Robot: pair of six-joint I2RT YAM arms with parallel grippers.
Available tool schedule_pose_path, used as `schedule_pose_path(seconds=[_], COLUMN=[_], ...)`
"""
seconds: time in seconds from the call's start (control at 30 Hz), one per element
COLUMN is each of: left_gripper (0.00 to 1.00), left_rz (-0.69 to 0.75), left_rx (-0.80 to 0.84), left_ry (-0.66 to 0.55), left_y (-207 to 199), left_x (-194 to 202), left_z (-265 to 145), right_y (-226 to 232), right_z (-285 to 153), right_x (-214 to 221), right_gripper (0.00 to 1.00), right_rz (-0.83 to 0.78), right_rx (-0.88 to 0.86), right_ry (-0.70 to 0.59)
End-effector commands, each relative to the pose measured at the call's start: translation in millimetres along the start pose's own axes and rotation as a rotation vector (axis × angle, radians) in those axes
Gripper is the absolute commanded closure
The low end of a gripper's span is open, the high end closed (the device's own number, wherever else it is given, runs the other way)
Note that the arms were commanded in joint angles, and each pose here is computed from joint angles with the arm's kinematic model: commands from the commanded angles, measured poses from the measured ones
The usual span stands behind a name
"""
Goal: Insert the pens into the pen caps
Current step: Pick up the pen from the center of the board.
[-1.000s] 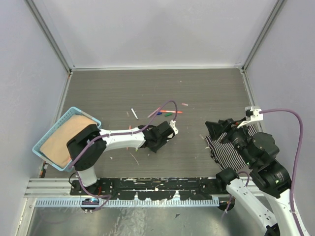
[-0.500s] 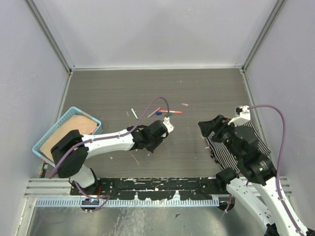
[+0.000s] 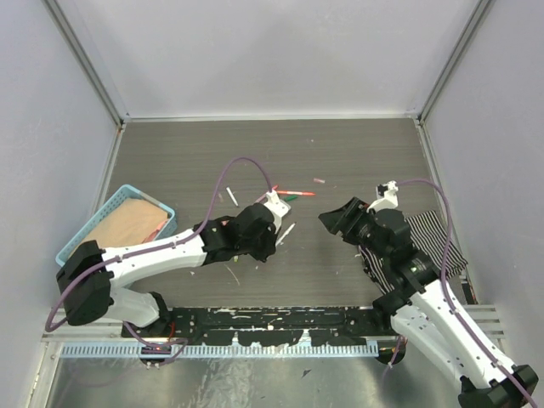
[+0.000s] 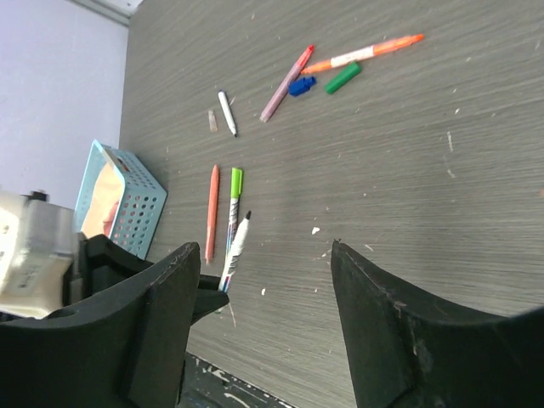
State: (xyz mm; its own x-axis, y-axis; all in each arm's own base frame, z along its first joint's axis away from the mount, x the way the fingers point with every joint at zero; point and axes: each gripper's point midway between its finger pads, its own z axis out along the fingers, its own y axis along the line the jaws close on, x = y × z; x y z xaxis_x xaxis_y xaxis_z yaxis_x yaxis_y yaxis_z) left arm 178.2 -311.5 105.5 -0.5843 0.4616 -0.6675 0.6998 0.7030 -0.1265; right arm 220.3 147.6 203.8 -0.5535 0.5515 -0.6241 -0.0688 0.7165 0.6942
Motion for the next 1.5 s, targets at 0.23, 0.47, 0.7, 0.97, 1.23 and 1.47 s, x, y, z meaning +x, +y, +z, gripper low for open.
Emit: schedule_pose_path(seconds=[0.23,0.47,0.7,0.97,1.23,1.47], left_gripper=[0.88,0.88,0.88,0.89,0.88,0.87], left_rz=[-0.154,-0.165,-0.165,-0.169,-0.164,-0.166], left_rx=[0.117,0.117,0.123,0.129,0.127,0.131], left_ry=[-0.108,-0.140,-0.146,-0.181,-0.192,-0.186], left_y=[-24,-24,-25,-24,-23,-24], left_x=[-21,-30,-31,-36,-36,-34], left_z=[-13,-19,-21,-32,-36,-33], right_y=[41,55,62,64,73,81], right_z=[24,37,50,60,61,60], right_x=[13,47,63,69,71,71], right_gripper=[0.33,0.40,0.43,0.53,0.67,0.88], right_rz=[0.093,0.066,0.063,0.070,0.085,0.096], right_rx=[-0.181,-0.182,-0.178,-0.164,-0.209,-0.242], right_ry=[0.002,0.056,0.080,0.097,0.104,0.106])
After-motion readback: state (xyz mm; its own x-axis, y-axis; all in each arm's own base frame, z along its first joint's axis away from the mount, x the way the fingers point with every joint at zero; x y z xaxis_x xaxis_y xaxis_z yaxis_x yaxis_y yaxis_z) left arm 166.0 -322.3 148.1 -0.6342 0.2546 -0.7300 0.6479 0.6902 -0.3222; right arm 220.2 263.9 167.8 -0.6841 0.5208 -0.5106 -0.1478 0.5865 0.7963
